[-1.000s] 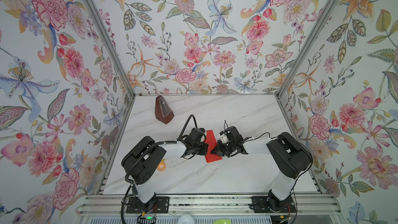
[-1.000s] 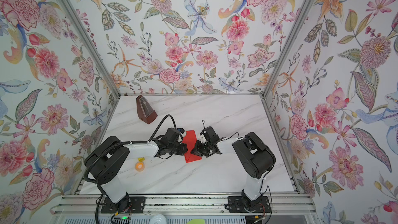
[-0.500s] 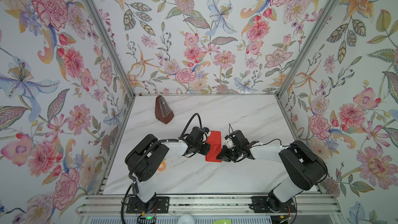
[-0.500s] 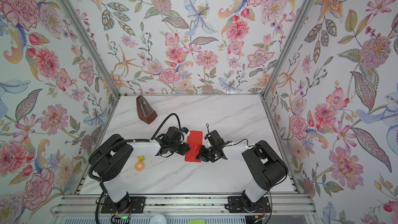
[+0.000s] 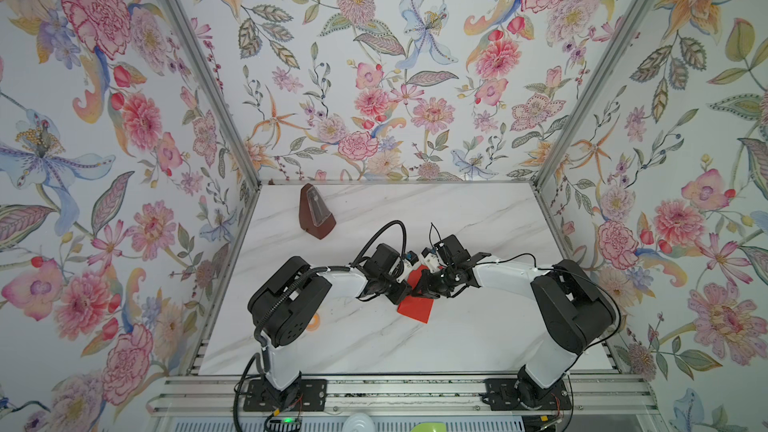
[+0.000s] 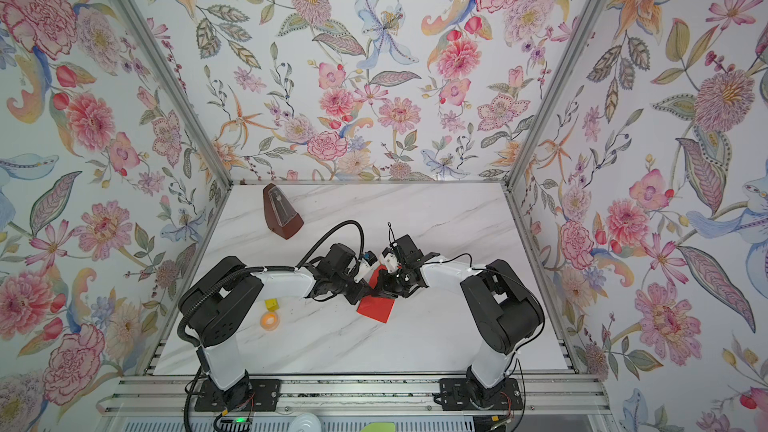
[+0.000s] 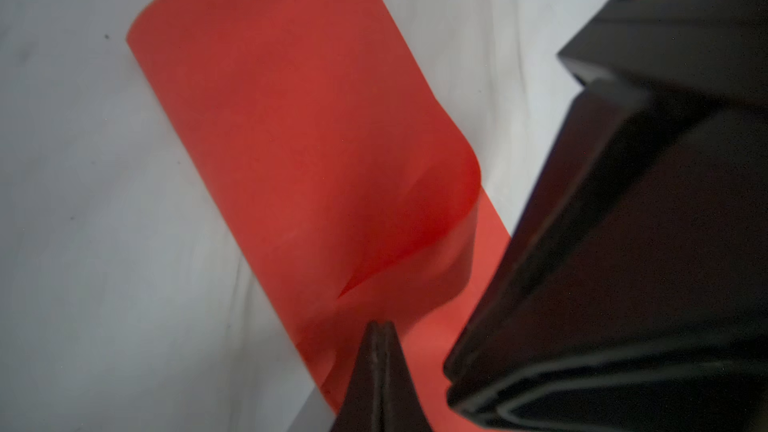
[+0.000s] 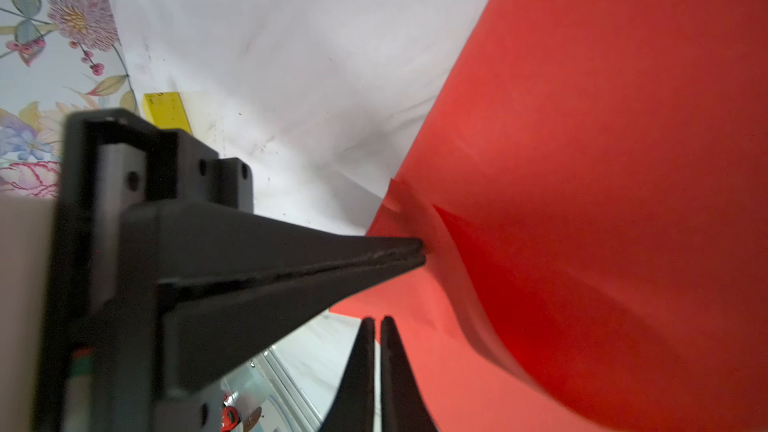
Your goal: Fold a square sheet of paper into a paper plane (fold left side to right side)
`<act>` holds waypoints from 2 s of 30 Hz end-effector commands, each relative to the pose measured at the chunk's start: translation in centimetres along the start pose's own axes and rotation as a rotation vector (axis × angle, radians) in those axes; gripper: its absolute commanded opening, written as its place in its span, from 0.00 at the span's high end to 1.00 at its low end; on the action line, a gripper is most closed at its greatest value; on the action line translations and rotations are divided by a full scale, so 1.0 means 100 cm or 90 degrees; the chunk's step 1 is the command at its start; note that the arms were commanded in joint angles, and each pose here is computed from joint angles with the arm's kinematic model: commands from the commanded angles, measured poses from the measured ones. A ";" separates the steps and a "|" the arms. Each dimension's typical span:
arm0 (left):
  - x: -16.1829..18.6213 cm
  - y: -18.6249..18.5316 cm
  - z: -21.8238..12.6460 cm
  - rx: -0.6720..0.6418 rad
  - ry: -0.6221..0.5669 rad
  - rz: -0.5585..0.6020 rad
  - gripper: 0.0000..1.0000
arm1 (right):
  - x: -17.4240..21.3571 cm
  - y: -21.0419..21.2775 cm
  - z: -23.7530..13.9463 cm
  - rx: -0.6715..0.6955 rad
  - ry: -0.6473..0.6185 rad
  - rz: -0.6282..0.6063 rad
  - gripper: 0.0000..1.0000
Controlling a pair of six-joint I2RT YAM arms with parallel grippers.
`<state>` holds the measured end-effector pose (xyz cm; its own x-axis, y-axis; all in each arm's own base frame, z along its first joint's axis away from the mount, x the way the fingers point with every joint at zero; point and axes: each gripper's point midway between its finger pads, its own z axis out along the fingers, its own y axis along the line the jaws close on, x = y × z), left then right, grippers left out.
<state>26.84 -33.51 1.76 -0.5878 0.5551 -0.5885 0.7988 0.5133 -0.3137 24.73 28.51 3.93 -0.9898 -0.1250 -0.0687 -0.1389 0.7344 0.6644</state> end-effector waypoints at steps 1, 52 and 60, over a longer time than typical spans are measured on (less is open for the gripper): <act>0.064 -0.001 0.011 0.010 0.141 -0.006 1.00 | 0.005 -0.003 0.004 -0.003 0.037 -0.011 0.92; 0.036 -0.010 -0.054 -0.086 -0.006 -0.370 1.00 | 0.032 -0.017 0.067 -0.012 0.007 0.182 0.96; 0.050 -0.001 -0.042 -0.110 0.026 -0.383 1.00 | 0.030 -0.016 0.065 -0.008 0.008 0.177 0.96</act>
<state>23.43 -28.24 2.69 -0.9287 0.1645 -0.3323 0.3136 0.8266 -0.4673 23.09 33.54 1.71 -0.9981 0.0246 0.0560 0.0591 0.6237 0.7794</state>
